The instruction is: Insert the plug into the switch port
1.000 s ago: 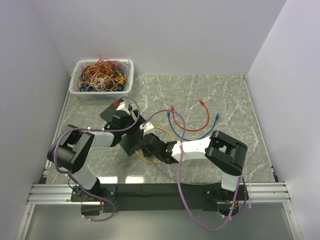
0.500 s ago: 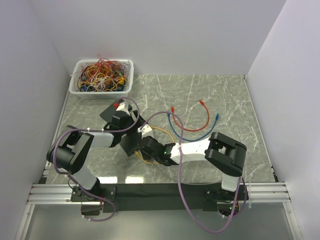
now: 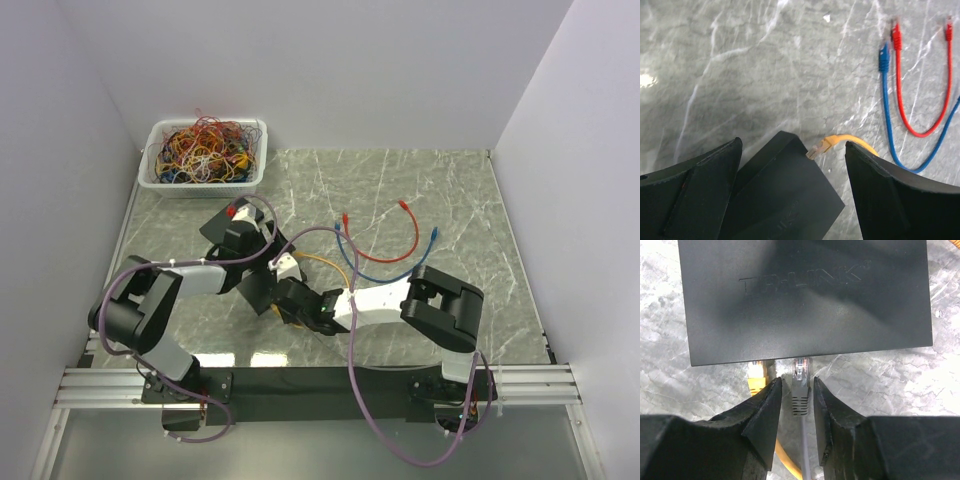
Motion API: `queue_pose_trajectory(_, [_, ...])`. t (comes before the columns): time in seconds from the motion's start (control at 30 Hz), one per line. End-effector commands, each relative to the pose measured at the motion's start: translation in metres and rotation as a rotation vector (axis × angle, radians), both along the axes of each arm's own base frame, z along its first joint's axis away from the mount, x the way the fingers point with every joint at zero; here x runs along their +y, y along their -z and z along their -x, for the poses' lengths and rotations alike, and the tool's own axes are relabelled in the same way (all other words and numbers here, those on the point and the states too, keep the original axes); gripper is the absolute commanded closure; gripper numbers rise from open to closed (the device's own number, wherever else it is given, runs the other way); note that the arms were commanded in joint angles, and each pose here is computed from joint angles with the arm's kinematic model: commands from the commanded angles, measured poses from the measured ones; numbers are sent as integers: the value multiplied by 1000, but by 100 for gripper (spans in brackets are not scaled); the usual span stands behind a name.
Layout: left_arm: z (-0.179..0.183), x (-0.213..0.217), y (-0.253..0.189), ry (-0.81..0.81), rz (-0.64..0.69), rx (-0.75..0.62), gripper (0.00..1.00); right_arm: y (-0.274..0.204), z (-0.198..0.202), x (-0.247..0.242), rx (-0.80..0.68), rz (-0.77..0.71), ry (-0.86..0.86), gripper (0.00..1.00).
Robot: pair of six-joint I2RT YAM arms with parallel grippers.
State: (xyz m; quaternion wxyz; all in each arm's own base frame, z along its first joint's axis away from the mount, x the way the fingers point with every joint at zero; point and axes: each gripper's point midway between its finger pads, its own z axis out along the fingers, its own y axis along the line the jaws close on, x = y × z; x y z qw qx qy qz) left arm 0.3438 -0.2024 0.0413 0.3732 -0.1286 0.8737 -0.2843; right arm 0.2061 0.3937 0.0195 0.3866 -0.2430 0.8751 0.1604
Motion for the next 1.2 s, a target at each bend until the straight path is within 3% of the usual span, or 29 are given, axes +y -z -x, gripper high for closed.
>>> queue_pose_trajectory(0.0, [56, 31, 58, -27, -160, 284, 6, -5, -4, 3, -14, -1, 25, 61])
queue_pose_trajectory(0.67, [46, 44, 40, -88, -170, 248, 4, -10, 9, -17, 6, -9, 30, 60])
queue_pose_trajectory(0.77, [48, 43, 40, -85, -168, 250, 4, -6, 9, -16, 11, -5, 29, 64])
queue_pose_trajectory(0.97, [46, 45, 41, -94, -170, 243, 5, 1, 10, -15, 20, 12, 25, 88])
queue_pose_trajectory(1.17, [41, 55, 40, -146, -174, 221, 4, -13, 7, -24, -12, -5, 49, 94])
